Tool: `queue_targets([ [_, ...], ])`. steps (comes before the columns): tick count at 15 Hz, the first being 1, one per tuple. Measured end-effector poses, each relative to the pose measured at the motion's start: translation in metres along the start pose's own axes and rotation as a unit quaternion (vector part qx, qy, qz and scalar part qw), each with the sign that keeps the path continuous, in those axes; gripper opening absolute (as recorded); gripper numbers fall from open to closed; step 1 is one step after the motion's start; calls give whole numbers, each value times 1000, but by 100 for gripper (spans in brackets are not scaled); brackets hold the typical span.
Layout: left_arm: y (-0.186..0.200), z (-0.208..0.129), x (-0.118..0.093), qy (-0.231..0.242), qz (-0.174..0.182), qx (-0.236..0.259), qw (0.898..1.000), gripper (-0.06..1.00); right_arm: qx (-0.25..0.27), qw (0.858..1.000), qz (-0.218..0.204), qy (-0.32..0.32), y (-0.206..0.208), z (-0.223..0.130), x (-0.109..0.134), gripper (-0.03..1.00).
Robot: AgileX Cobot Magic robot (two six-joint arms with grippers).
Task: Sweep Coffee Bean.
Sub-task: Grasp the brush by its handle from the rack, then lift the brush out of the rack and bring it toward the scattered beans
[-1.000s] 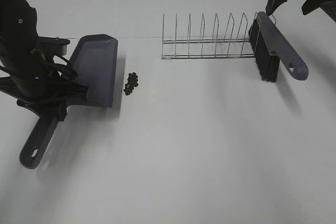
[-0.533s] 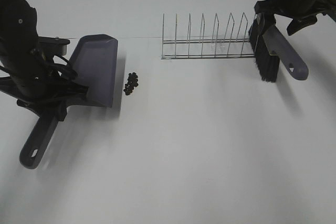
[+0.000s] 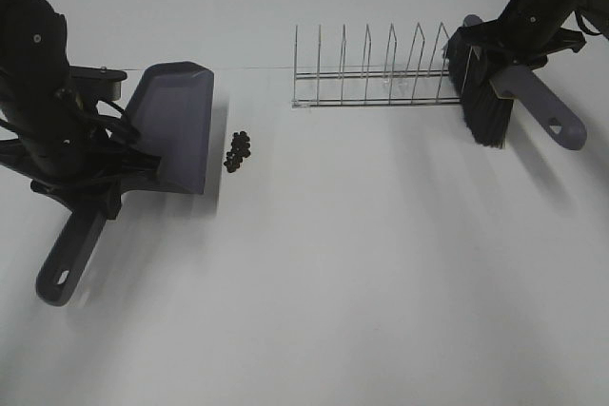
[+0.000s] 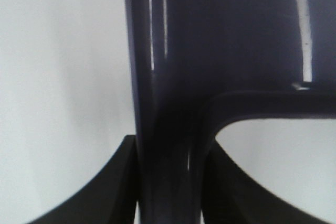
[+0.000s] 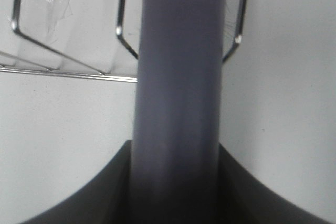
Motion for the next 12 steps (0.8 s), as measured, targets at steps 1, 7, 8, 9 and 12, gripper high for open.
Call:
queue_targets([
  [1, 0, 0, 0, 0, 0, 0, 1000, 27, -3, 1000, -1, 0, 4, 2, 0, 26],
  [7, 0, 0, 0, 0, -1, -1, 1000, 27, -39, 999, -8, 0, 73, 19, 4, 26],
  [8, 0, 0, 0, 0, -1, -1, 1000, 27, -36, 999, -6, -3, 86, 18, 6, 26],
  [9, 0, 0, 0, 0, -1, -1, 1000, 27, -33, 999, -7, -5, 98, 16, 8, 26],
  [12, 0, 0, 0, 0, 0, 0, 1000, 27, -23, 999, -25, -2, 135, 10, 8, 26],
])
Point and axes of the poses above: a point on each arm's last joint axis where the gripper is mounted, y pointing back along that axis away from the gripper, x along the wrist's bending axis when the last joint is at zero, z = x × y, the point moved 5 cm from there along -y, pointing out along that axis toward the gripper, and after that the axes turned 13 degrees about y, right-handed, at the moved point
